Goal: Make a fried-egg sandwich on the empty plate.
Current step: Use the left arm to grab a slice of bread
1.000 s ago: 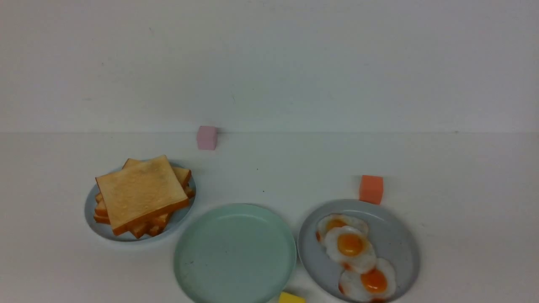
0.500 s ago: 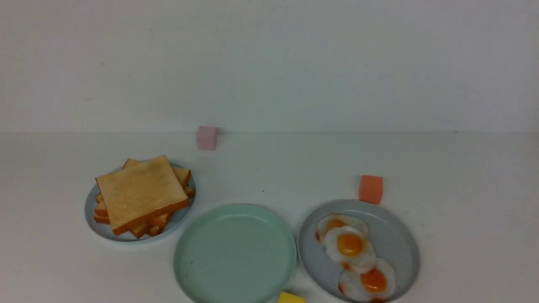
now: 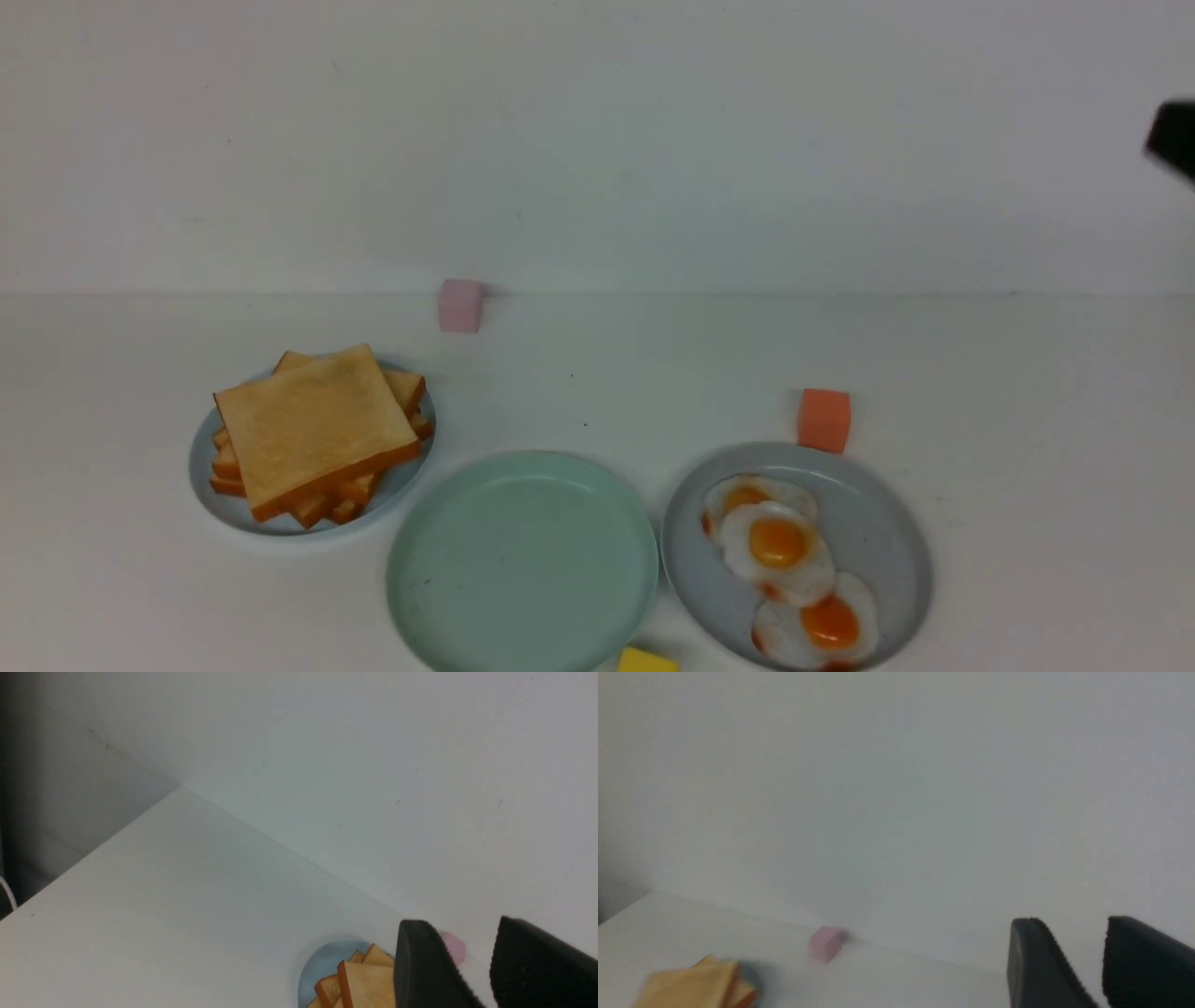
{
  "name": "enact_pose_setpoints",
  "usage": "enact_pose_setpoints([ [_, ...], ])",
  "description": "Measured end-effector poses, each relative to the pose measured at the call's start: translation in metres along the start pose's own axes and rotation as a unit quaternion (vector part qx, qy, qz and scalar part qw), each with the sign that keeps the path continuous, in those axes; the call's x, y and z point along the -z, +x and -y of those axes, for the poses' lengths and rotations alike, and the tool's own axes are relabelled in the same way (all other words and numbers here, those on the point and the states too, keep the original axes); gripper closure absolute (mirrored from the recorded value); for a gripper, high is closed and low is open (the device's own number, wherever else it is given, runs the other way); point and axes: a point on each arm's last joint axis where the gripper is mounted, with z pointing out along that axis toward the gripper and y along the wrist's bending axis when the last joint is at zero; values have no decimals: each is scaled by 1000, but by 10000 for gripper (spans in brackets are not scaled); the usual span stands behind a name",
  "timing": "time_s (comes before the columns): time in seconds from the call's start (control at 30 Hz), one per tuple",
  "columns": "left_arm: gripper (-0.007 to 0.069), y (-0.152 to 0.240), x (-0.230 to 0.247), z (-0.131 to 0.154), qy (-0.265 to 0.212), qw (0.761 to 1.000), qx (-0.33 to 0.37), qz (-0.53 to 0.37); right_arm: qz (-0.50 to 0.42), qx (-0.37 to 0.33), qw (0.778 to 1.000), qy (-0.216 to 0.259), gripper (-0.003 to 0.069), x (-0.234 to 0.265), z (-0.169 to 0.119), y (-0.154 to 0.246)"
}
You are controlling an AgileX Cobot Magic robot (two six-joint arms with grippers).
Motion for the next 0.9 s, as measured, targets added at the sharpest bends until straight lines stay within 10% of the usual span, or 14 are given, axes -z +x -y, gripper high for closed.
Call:
enact_pose_setpoints([
  [0.2, 387, -3, -5, 3, 7, 1000, -21, 16, 41, 90, 968, 231, 417, 5, 42, -20],
  [0.43, 387, 6, -33, 7, -10, 999, -31, -30, -67, -100, 880, 460, 417, 13, 85, 23],
  [0.6, 387, 23, -57, 18, 0, 995, -26, -96, -293, -171, 847, 409, 417, -7, 79, 76],
  [0.9, 387, 94, -125, 34, -59, 932, -41, -355, -414, -223, 880, 66, 417, -45, 12, 100],
])
